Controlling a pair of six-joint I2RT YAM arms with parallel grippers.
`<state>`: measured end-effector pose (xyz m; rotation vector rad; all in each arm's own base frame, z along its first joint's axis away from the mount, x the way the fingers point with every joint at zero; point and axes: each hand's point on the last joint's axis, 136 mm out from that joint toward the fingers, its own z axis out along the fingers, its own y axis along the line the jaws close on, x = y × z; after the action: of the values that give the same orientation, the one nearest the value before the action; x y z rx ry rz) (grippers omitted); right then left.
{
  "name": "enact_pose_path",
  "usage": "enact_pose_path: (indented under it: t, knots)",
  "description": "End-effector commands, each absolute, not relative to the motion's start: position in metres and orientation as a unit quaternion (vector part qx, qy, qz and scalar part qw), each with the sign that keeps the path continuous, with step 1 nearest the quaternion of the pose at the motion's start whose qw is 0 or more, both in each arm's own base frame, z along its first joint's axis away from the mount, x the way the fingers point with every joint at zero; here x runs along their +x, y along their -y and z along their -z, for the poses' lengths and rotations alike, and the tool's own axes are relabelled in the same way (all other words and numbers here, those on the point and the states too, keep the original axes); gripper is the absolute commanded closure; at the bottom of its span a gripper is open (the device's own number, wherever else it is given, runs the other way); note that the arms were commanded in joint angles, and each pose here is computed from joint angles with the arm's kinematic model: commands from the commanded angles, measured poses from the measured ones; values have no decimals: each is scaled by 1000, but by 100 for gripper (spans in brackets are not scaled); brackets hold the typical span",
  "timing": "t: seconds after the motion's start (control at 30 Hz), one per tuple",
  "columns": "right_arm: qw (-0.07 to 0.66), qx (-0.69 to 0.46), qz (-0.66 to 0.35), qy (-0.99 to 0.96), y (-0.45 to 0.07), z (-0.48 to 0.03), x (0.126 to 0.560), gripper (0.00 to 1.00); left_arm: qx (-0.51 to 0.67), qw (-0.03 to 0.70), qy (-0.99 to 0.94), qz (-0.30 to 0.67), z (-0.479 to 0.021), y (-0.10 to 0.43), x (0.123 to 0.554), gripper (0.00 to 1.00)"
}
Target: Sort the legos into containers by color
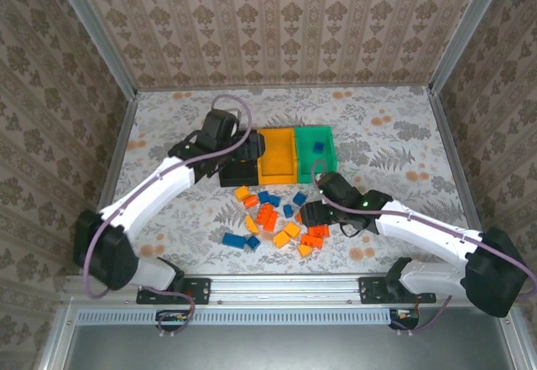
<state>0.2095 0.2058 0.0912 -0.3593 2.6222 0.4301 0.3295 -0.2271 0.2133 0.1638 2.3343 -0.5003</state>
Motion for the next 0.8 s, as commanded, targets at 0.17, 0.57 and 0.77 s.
enact_pose_path:
  t: [0.17, 0.57, 0.77]
  knots:
    - [171, -230, -121, -950, -224, -67, 175, 49, 50, 346, -915, 202, -186, 201, 270, 0]
    - [142, -266, -53, -952, -212, -45, 166, 65, 24, 333, -924, 186, -161, 176, 248, 0]
    - [134, -284, -48, -948, -219, -44, 156, 65, 26, 335, -923, 186, -164, 176, 250, 0]
